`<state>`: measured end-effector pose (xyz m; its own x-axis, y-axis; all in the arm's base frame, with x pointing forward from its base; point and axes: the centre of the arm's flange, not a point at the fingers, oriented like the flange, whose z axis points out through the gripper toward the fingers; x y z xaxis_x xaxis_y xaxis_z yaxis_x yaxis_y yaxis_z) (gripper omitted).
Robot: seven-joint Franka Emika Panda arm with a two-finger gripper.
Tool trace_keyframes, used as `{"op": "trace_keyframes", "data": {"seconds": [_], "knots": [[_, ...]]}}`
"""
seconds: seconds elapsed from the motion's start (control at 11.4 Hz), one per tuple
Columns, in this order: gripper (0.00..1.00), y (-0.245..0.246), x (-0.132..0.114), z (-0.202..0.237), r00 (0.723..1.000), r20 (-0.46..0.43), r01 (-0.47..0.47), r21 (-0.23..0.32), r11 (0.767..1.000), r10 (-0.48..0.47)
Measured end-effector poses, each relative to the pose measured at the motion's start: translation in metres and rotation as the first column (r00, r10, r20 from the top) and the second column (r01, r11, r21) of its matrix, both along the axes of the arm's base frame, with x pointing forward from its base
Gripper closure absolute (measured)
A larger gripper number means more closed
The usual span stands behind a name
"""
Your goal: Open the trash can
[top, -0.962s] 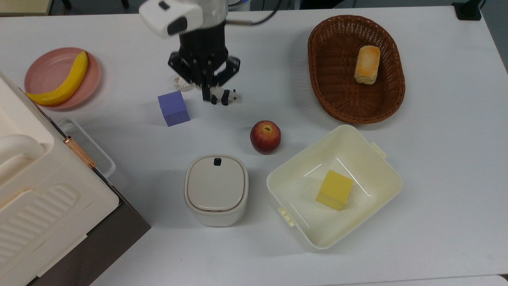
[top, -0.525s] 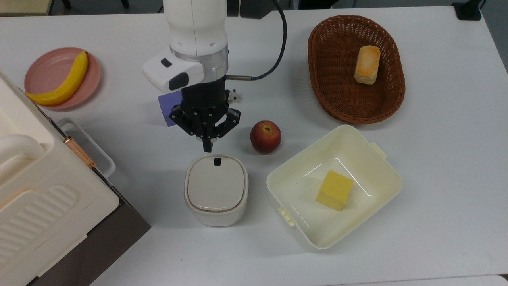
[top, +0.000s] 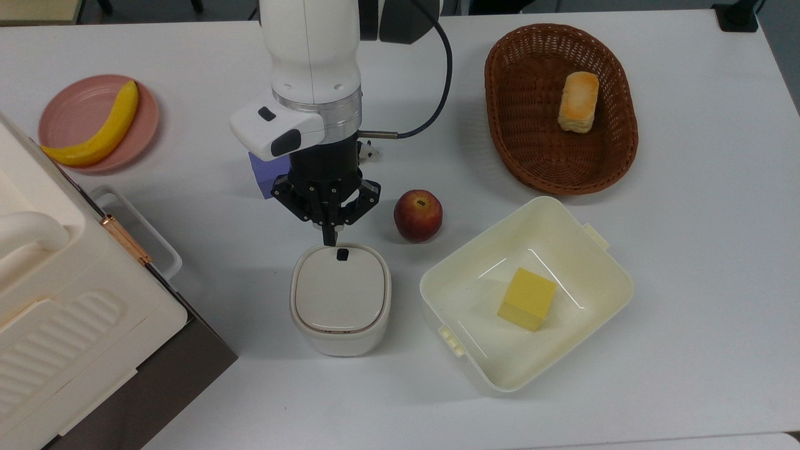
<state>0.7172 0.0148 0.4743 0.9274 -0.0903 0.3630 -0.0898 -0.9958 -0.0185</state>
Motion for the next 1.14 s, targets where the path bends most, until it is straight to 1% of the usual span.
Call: {"op": "trace_keyframes", "data": {"seconds": [0.44, 0.7, 1.14], "knots": [[0.99, 0.003, 0.002, -0.013, 1.0, -0.018, -0.007, -0.001, 1.0, 0.007], [0.99, 0.004, 0.004, -0.019, 1.0, -0.026, -0.014, -0.014, 1.0, 0.013], [0.99, 0.005, 0.01, -0.024, 1.0, -0.025, -0.017, -0.016, 1.0, 0.016]]}}
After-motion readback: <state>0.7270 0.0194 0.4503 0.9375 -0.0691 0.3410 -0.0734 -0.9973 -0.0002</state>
